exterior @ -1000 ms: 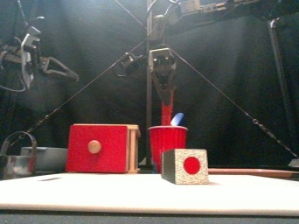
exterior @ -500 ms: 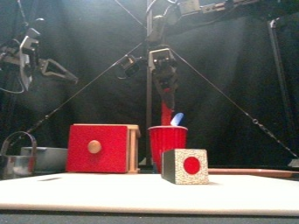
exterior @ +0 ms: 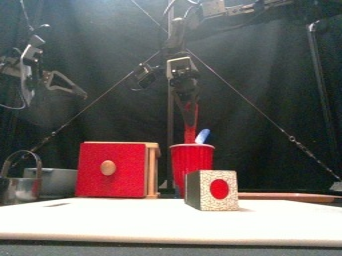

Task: Place sushi on board then cut the sushi with the knife then place the pieces on the plate
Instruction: Pick knife at handle with right hand

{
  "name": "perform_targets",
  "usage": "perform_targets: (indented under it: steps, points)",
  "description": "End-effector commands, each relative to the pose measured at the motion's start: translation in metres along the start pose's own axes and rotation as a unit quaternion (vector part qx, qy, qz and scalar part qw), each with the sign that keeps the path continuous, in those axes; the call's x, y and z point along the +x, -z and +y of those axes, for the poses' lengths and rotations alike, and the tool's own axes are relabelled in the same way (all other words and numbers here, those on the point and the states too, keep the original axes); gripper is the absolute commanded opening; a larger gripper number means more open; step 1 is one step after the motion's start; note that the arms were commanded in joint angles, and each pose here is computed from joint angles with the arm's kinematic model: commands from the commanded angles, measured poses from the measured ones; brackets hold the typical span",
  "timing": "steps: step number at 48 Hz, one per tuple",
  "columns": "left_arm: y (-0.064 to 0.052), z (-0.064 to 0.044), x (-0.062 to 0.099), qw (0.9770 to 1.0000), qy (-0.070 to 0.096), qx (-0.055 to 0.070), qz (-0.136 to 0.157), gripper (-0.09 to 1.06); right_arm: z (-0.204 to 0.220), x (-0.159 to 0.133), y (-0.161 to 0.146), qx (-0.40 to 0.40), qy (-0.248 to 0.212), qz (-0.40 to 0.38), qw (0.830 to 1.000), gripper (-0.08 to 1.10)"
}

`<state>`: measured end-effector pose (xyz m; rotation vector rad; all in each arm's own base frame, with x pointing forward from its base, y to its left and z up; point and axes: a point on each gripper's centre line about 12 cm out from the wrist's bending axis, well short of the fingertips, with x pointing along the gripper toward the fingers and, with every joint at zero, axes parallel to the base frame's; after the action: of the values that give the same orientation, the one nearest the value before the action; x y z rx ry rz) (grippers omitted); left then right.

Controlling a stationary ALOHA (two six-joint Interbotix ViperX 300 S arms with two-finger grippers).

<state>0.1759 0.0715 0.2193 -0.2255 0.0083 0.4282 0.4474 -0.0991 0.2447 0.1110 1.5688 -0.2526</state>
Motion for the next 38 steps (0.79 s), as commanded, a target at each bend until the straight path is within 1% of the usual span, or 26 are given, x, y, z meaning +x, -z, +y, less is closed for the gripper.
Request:
perform_targets:
  steps: [1, 6, 11, 21, 31, 38]
  points:
    - [-0.005, 0.001, 0.002, 1.0, -0.004, 0.002, -0.009, 0.02, -0.001, -0.019, -0.001, 0.003, -0.002, -0.022, 1.0, 0.58]
    - [-0.004, 0.001, 0.001, 1.0, -0.004, 0.003, -0.007, 0.02, -0.001, -0.017, 0.001, 0.004, -0.004, -0.017, 1.0, 0.55]
    - [-0.002, 0.002, 0.001, 1.0, -0.005, 0.003, -0.006, 0.02, 0.0, -0.014, 0.002, 0.003, -0.004, -0.01, 1.0, 0.55]
    - [-0.002, 0.002, 0.001, 1.0, -0.006, 0.003, -0.005, 0.02, -0.004, -0.009, 0.004, 0.003, 0.013, -0.002, 1.0, 0.55]
    - [-0.002, 0.003, 0.001, 0.9999, -0.008, 0.002, -0.006, 0.02, -0.004, -0.001, 0.009, 0.0, 0.014, 0.012, 1.0, 0.53]
    - [-0.003, 0.003, 0.001, 0.9999, -0.008, 0.002, -0.007, 0.02, -0.004, -0.002, 0.01, 0.0, 0.014, 0.014, 1.0, 0.53]
